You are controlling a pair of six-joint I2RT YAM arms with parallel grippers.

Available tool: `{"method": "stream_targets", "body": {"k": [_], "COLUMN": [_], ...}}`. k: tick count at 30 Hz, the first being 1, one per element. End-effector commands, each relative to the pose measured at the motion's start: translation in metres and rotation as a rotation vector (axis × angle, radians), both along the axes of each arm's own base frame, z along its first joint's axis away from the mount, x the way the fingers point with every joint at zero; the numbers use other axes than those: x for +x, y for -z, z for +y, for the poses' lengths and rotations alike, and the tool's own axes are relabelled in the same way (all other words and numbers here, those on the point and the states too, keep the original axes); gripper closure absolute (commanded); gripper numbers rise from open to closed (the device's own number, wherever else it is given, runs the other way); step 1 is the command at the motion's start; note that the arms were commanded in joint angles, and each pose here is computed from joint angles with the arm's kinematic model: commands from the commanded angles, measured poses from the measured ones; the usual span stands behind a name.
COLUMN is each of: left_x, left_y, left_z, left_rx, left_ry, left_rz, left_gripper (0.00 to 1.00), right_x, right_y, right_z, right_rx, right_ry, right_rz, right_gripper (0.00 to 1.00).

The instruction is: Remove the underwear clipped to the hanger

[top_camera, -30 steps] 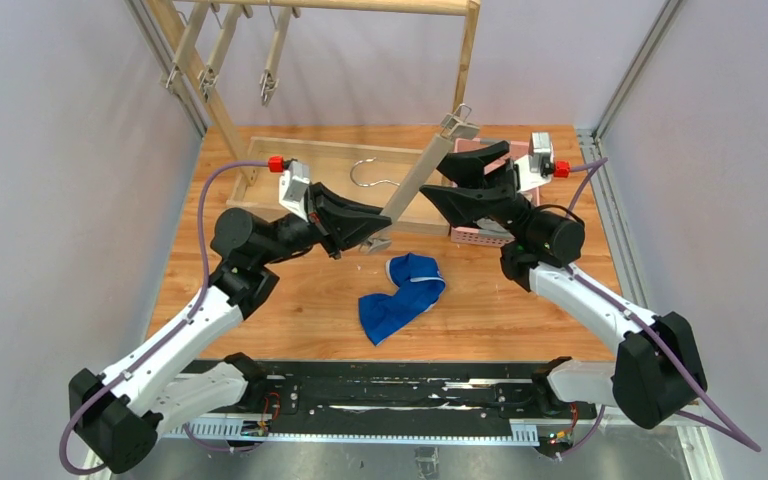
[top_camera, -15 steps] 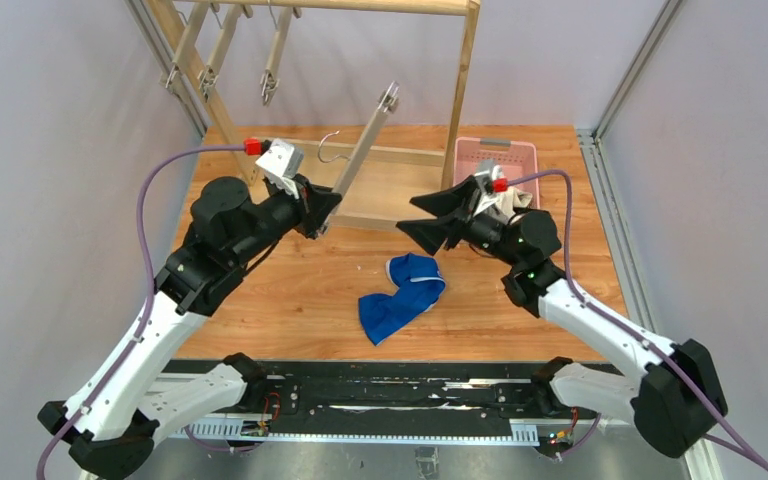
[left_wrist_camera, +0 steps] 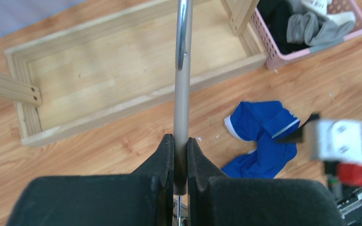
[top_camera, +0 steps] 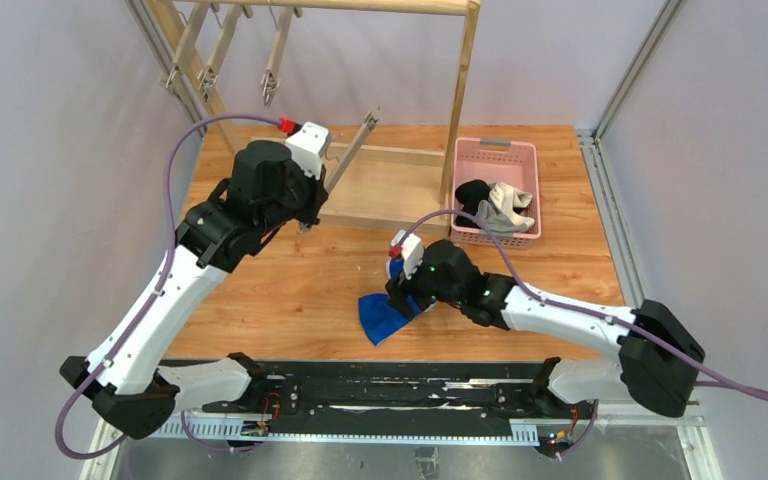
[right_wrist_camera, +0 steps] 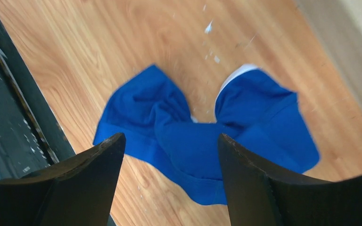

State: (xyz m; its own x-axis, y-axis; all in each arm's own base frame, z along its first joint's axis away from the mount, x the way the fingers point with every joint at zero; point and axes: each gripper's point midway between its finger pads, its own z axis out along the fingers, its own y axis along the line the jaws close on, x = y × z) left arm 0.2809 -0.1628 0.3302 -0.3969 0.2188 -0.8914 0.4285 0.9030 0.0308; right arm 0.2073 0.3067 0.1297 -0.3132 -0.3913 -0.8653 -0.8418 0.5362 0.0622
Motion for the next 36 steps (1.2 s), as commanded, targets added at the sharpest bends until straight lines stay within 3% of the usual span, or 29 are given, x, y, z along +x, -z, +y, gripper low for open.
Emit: {"method": "stream_targets", "body": {"k": [1,7,15,18,21,22,30,36], "left_x": [0.012,0.031,0.059,0.072,0.083,0.086,0.101,0.112], "left_y": [-0.033,-0.045,-0.065,-0.074,-0.081,-0.083,-0.113,-0.127], "left_z": [-0.012,-0.021,-0.025,-0.026,-0.025,-0.025,-0.027,-0.023], "left_rx": [-0.026,-0.012,-0.031,-0.071,-0.086,-0.088,-0.134,-0.168], "left_ry": [0.027,0.014,-0.039,-0.049,-0.063,-0.064,-0.05,-0.054], "left_rz": [-0.061,-0.055,-0.071,-0.073,-0.08,-0.082,-0.109,-0.126], "left_gripper": [1.0,1.0,1.0,1.0,1.0,1.0,1.0,1.0], "right_x": [-0.004,-0.008,-0.011,-0.013,-0.015,-0.015,-0.01,0.009], "right_y": [0.027,0.071,0.107,0.105,0.1,0.098,0.057,-0.023], "right_z": [-0.001,-0.001,-0.019,-0.024,-0.026,-0.026,-0.031,-0.053], "right_rx": [-0.177,-0.274,-0.365,-0.358,-0.337,-0.333,-0.251,-0.164], "right_ry": [-0.005,0.02,0.117,0.148,0.152,0.154,0.174,0.266], "right_rz": [-0.02,0.084,0.17,0.179,0.179,0.177,0.093,-0.096], "right_gripper": [0.27,0.27,0.45,0.6,0.94,0.99,0.99,0.99]}}
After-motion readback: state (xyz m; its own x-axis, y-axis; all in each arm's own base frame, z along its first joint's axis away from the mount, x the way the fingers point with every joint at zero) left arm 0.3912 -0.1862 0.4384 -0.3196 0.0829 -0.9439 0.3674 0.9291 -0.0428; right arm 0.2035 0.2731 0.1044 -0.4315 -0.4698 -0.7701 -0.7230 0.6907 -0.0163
